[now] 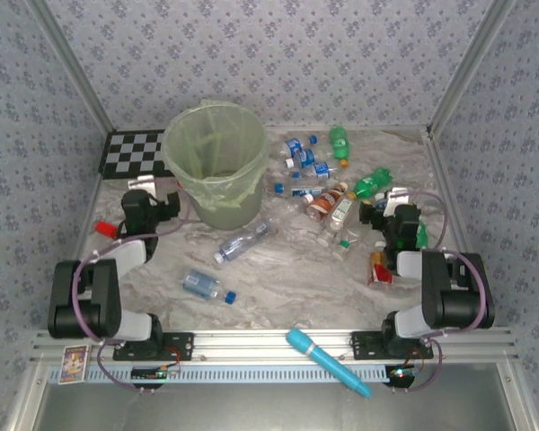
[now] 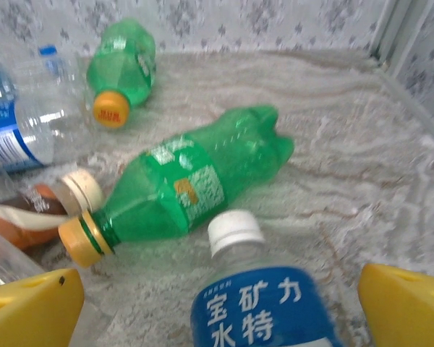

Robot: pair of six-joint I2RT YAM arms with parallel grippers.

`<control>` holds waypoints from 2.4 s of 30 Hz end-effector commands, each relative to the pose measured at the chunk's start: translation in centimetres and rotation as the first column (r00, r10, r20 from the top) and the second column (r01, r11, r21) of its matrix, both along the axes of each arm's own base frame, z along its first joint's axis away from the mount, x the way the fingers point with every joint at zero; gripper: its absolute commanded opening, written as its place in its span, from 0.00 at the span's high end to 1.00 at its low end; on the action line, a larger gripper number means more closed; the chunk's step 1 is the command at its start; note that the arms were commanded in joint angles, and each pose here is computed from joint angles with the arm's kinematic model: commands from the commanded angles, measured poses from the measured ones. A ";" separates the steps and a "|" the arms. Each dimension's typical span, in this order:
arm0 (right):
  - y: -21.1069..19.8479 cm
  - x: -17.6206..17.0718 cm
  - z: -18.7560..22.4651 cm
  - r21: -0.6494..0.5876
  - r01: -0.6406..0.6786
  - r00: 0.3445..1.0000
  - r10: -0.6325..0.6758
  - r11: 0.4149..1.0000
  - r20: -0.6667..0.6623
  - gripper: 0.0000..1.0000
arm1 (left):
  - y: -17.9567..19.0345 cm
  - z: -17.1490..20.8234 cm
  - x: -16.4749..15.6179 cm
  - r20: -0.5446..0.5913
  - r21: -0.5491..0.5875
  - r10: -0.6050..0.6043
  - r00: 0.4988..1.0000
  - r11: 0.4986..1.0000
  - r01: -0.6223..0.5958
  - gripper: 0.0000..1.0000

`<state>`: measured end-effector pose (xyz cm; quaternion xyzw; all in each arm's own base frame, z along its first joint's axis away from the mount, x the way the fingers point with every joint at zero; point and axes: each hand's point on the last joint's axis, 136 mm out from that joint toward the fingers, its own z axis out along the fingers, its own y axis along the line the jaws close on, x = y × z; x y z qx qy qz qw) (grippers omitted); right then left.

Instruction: Put the plastic bottles in the bin

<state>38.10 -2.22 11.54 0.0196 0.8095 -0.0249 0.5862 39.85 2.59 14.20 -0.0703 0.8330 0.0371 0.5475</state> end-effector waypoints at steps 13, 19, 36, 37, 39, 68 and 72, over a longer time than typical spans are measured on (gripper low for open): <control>-6.0 -5.1 7.3 0.494 0.406 0.911 -0.384 0.769 -0.152 0.00 | 2.8 9.1 -4.8 -0.233 -0.269 0.323 0.917 0.885 -0.380 0.00; -5.9 -5.4 10.2 0.531 0.362 0.928 -0.351 0.766 -0.126 0.01 | 0.2 11.3 -4.7 -0.220 -0.384 0.203 0.954 0.881 -0.276 0.00; 5.2 -4.9 10.8 0.353 0.078 0.971 0.008 0.932 -0.238 0.01 | -10.4 11.2 -10.3 -0.220 -0.338 -0.079 0.972 0.941 0.000 0.00; 5.9 -5.0 10.7 0.342 0.060 0.969 0.027 0.938 -0.245 0.01 | -10.4 11.1 -10.6 -0.224 -0.335 -0.077 0.972 0.942 -0.002 0.00; 7.1 -5.0 10.8 0.318 0.034 0.968 0.048 0.947 -0.246 0.01 | -9.9 11.2 -11.2 -0.221 -0.333 -0.059 0.973 0.943 -0.019 0.00; 12.5 -5.0 11.8 0.175 -0.111 0.964 0.149 0.978 -0.221 0.01 | -10.4 -3.2 -24.1 -0.748 -0.551 0.079 0.659 0.479 -0.683 0.07; 12.5 -5.0 11.6 0.177 -0.108 0.964 0.146 0.978 -0.224 0.01 | -11.0 -5.1 -24.7 -0.789 -0.520 0.068 0.611 0.456 -0.722 0.08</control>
